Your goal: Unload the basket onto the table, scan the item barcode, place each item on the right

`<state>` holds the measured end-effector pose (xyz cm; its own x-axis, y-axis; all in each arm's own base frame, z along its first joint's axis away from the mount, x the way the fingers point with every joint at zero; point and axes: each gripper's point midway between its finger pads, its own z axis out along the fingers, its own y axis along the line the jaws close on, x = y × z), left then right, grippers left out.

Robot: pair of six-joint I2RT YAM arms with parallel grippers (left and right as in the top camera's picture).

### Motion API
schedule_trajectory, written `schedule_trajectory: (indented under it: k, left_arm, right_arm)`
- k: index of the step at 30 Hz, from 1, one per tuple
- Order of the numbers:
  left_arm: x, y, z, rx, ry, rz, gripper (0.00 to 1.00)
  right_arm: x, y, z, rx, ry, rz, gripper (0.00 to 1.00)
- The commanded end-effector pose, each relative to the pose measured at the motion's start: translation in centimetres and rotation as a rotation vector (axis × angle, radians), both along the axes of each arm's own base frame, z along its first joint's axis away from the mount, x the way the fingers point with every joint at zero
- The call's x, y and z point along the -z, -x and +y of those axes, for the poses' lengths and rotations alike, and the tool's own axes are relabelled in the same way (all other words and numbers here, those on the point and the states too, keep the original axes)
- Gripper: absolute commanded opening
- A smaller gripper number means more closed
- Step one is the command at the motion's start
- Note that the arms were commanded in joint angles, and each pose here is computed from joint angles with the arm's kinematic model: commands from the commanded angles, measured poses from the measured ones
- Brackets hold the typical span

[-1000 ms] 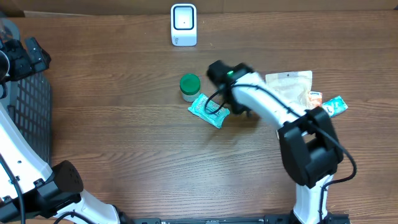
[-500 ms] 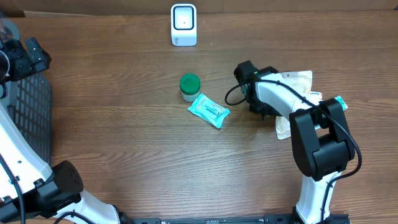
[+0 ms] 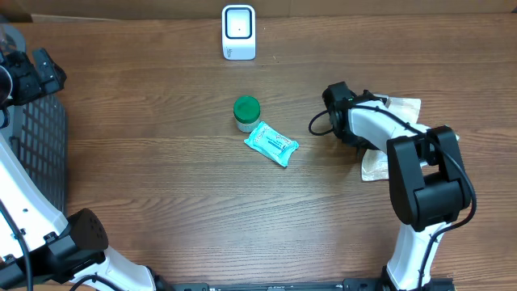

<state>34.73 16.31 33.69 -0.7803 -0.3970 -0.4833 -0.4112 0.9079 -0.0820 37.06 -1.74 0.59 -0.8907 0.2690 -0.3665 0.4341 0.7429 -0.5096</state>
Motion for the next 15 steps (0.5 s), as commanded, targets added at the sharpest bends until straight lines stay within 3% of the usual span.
schedule_trajectory:
  k: [1, 8, 11, 12, 15]
  left_arm:
    - [-0.8, 0.1, -0.3, 0.023, -0.020, -0.020, 1.00]
    - [-0.8, 0.1, -0.3, 0.023, -0.021, -0.020, 0.99]
    - [-0.8, 0.1, -0.3, 0.023, -0.020, -0.020, 0.99]
    - [-0.8, 0.1, -0.3, 0.023, -0.020, -0.020, 1.00]
    - [-0.8, 0.1, -0.3, 0.023, -0.020, -0.020, 1.00]
  right_arm:
    - [2.2, 1.3, 1.5, -0.015, -0.126, 0.080, 0.04]
    - [-0.3, 0.1, 5.5, -0.094, -0.291, 0.094, 0.04]
    - [-4.7, -1.6, 11.4, -0.313, -0.584, 0.075, 0.04]
    - [-8.0, -1.8, 15.5, -0.459, -0.795, 0.057, 0.04]
    - [-14.1, -1.4, 20.1, -0.593, -1.097, 0.003, 0.04]
